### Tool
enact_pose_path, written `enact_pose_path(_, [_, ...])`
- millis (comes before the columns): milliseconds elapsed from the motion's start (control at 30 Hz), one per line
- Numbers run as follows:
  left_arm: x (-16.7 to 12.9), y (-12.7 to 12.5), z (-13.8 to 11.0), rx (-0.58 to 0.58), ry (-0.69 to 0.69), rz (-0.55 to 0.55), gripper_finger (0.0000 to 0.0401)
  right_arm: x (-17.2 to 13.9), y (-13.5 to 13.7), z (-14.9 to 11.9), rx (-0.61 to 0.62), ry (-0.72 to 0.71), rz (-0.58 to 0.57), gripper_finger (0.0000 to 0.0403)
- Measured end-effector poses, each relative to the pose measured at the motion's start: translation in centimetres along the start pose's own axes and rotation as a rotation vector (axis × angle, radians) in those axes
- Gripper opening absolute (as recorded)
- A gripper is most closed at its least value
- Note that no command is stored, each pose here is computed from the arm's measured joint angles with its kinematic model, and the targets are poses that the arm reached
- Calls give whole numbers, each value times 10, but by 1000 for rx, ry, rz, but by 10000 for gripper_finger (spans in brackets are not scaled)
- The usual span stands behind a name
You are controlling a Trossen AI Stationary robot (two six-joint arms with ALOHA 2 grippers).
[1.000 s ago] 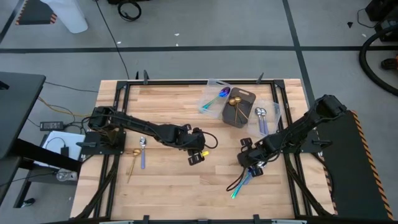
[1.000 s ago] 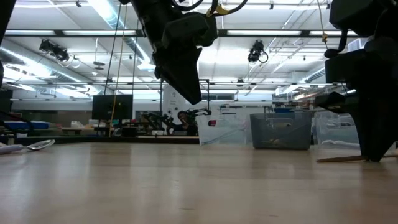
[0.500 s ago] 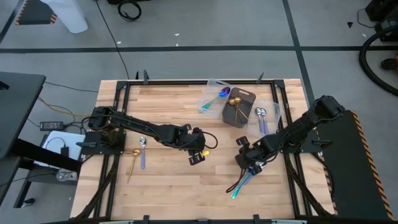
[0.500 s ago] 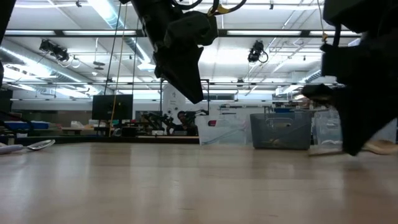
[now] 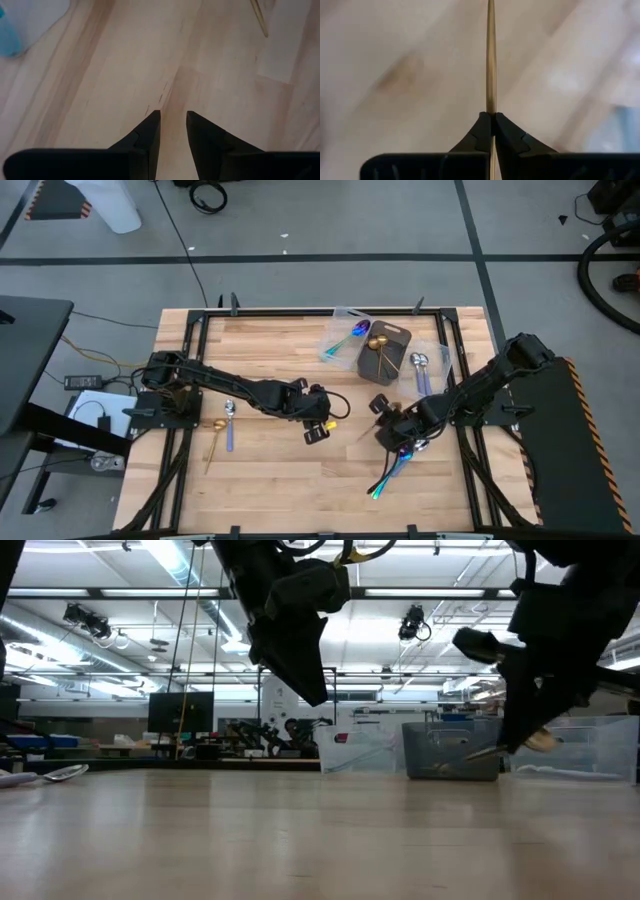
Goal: Sort silverware by color (type)
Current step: Put the gold spoon into the black bin
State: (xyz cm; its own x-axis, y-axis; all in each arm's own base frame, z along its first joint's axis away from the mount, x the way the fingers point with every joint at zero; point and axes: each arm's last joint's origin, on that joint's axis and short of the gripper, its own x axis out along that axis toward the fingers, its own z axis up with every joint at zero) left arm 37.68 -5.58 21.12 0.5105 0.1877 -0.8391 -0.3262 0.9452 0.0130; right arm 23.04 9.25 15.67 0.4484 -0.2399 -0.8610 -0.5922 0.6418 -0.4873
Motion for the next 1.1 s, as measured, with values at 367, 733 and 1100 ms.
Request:
enact_pose_path(367, [0, 2, 3, 4, -36, 38, 102, -16, -30, 2, -153, 178, -250, 15])
enact_pose_path(733, [0, -1, 1, 13, -30, 35, 102, -46, -69, -33, 0, 197, -346, 16])
enact_pose_path(1100, [0, -1, 1, 9, -31, 35, 102, -54, -98, -71, -68, 175, -211, 16])
